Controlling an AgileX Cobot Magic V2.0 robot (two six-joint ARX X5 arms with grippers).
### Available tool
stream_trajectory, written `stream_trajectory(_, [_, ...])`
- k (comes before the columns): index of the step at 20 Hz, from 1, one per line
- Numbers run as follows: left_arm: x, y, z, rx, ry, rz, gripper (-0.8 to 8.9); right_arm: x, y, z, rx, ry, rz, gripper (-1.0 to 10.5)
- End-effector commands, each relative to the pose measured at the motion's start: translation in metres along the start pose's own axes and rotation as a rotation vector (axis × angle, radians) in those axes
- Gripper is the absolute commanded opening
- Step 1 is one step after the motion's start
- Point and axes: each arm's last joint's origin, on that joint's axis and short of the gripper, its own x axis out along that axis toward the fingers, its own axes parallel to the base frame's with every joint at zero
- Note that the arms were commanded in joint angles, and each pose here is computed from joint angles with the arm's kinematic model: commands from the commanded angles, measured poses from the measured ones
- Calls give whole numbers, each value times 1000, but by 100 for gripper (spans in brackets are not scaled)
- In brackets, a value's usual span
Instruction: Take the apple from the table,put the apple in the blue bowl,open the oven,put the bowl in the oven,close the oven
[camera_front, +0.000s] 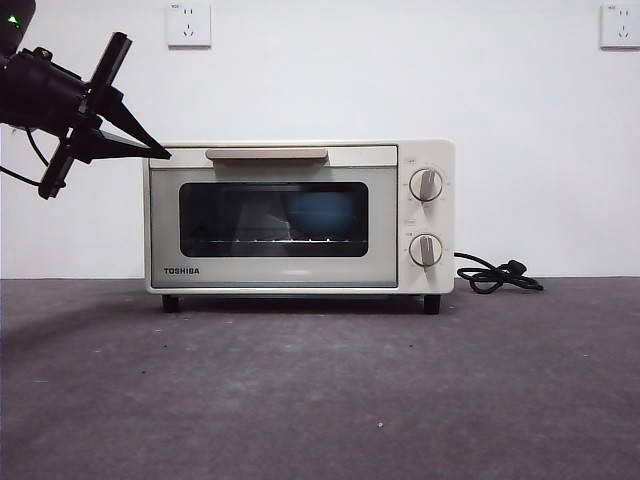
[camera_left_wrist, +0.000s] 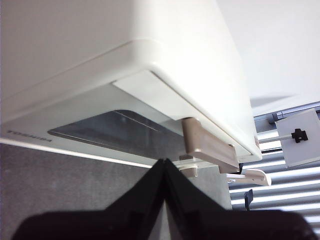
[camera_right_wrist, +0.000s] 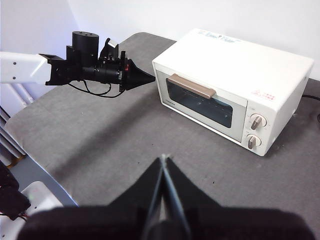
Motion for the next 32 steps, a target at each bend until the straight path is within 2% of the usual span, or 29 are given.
stream_trajectory(1, [0, -3, 1, 32, -3, -20, -6, 1, 0, -3, 13, 28, -3, -11])
stream_trajectory(7, [-4, -11, 1, 82, -7, -39, -6, 2, 0, -3, 13, 31, -4, 2])
stream_trajectory(11, [-14, -23, 0, 166, 1, -78, -5, 2, 0, -3, 13, 31, -3, 2])
stream_trajectory(14, [-28, -37, -5, 270, 9, -71, -5, 2, 0, -3, 13, 31, -3, 2])
stream_trajectory(21, [-78, -79, -29, 602, 5, -5, -5, 2, 0, -3, 13, 31, -4, 2])
stream_trajectory(24, [-106, -98, -43, 699, -15, 8, -5, 2, 0, -3, 13, 31, -4, 2])
stream_trajectory(32, [-170, -135, -85, 730, -64, -33, -4, 7, -1, -1, 15, 44, -5, 2])
